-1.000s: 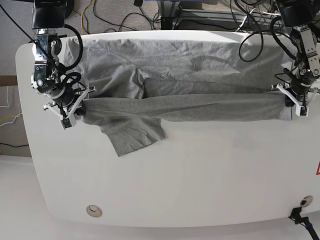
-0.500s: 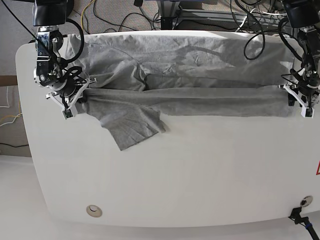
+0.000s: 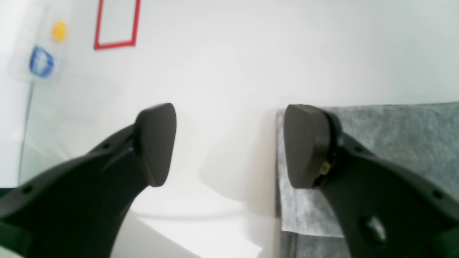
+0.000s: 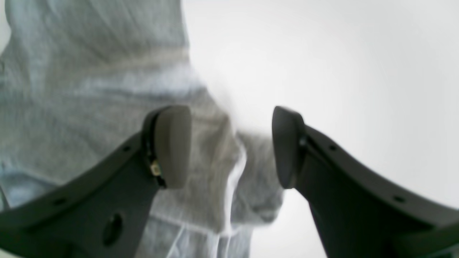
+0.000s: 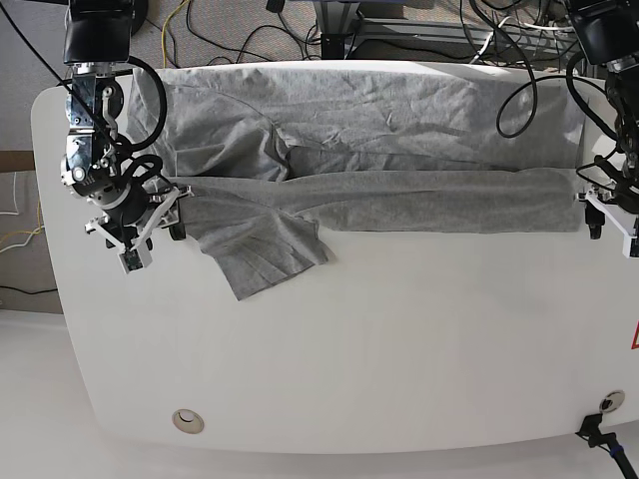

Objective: Fold the T-shirt properly
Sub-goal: 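Release the hem and move both grippers to the folded edge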

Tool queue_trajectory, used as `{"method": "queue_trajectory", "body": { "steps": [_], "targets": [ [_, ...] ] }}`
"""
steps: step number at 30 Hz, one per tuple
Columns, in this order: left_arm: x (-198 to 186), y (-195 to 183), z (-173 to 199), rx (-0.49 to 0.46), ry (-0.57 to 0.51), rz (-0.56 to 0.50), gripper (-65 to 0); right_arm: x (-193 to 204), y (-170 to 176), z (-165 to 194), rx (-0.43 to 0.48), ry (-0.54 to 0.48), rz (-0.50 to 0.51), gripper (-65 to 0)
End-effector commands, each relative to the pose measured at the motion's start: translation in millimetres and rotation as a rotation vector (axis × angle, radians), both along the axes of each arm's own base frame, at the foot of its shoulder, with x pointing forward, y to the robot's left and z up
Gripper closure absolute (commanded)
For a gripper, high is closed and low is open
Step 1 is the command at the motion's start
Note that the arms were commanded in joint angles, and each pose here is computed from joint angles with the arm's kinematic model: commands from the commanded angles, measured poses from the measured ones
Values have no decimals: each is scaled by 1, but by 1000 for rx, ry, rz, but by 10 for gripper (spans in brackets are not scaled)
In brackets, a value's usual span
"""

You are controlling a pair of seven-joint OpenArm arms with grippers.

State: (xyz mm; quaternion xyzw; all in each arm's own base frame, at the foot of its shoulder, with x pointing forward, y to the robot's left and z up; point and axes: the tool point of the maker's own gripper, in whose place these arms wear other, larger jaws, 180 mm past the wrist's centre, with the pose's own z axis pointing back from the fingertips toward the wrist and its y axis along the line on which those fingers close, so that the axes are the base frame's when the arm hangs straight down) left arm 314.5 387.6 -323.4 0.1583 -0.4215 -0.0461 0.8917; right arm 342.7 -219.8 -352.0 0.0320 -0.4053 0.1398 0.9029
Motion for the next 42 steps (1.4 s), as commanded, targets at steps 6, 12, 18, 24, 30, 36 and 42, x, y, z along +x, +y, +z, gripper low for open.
{"method": "queue_trajectory", "body": {
  "steps": [6,12,18,24,30,36,42],
  "targets": [
    [22,6,-8,-74,-19,48,-443,53,11,-5,135,-19,-70,-346],
    [38,-19,-44,-159,47,27,-443,76,12,-22,188,-4,-101,-346],
    [39,-50,-61,-212,84,-58,-443,81,34,-23,221,0,-79,-348],
    [41,-64,-68,-218,104,-89,-443,83,45,-37,261,37,-90,-347],
    [38,-64,-74,-225,120,-83,-443,80,41,-55,286,42,-124,-348],
    [35,-63,-79,-232,132,-76,-442,79,59,-59,319,55,-113,-346],
    [35,-63,-78,-230,130,-78,-441,75,96,-64,322,79,-32,-344]
  ]
}}
